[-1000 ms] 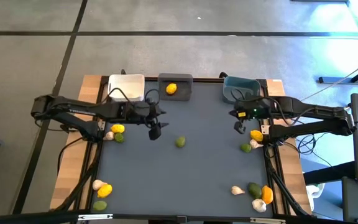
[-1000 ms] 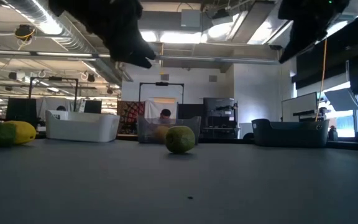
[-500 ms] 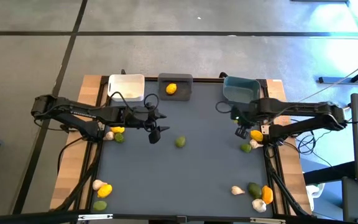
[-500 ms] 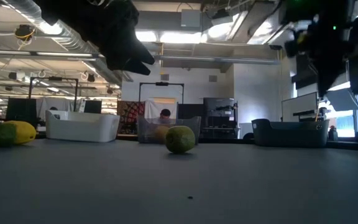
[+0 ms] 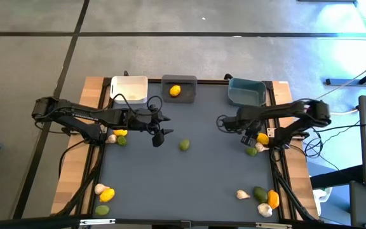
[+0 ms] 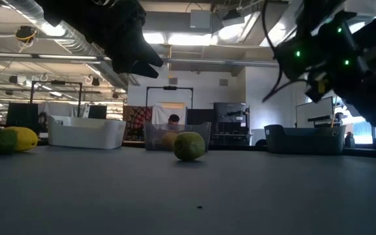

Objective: Sort produce into baskets
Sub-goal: Put the lemon into the black transparent bin

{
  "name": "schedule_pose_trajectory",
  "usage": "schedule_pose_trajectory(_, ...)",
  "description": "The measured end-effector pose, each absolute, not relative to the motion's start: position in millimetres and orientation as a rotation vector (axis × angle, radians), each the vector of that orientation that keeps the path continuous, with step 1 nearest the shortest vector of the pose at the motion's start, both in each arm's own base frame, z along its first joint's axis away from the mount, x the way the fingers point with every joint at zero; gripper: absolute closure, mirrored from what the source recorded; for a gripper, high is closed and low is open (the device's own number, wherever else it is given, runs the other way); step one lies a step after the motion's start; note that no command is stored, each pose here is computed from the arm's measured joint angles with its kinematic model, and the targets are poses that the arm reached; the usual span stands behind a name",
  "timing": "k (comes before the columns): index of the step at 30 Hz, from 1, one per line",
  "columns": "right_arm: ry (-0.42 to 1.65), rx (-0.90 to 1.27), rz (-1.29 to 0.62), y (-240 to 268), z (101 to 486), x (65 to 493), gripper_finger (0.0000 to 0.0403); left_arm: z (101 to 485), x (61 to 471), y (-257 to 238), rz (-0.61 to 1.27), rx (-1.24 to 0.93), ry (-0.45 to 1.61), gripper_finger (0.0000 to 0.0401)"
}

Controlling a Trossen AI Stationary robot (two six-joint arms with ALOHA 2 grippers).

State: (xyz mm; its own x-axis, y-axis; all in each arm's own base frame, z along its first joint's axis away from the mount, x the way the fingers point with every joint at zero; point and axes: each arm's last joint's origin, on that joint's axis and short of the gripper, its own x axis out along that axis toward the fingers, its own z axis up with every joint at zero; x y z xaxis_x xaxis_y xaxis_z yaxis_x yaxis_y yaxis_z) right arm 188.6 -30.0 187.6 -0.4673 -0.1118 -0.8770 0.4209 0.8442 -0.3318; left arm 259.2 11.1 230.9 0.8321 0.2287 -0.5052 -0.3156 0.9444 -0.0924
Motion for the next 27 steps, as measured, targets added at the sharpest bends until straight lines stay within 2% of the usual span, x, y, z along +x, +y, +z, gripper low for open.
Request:
schedule_pose_trajectory(4,2.067,0.227,-0.608,-29,171,187,0.0162,231,259,11,0.29,-0.174,0.513,0.0132)
schedule_pose_trajectory(7,2.124,0.238,-0.597,-29,161,185,0.015,231,259,11,0.29,-0.174,0.512,0.0132)
schedule_pose_trajectory(13,2.202,0.219,-0.574,-28,147,184,0.0154,231,259,11,0.3,-0.17,0.511,0.0132)
schedule_pose_trajectory(17,2.224,0.279,-0.508,-26,137,184,0.0159,231,259,12,0.305,-0.169,0.51,0.0132)
schedule_pose_trajectory(27,2.198,0.287,-0.453,-26,130,188,0.016,231,259,12,0.307,-0.168,0.51,0.0132)
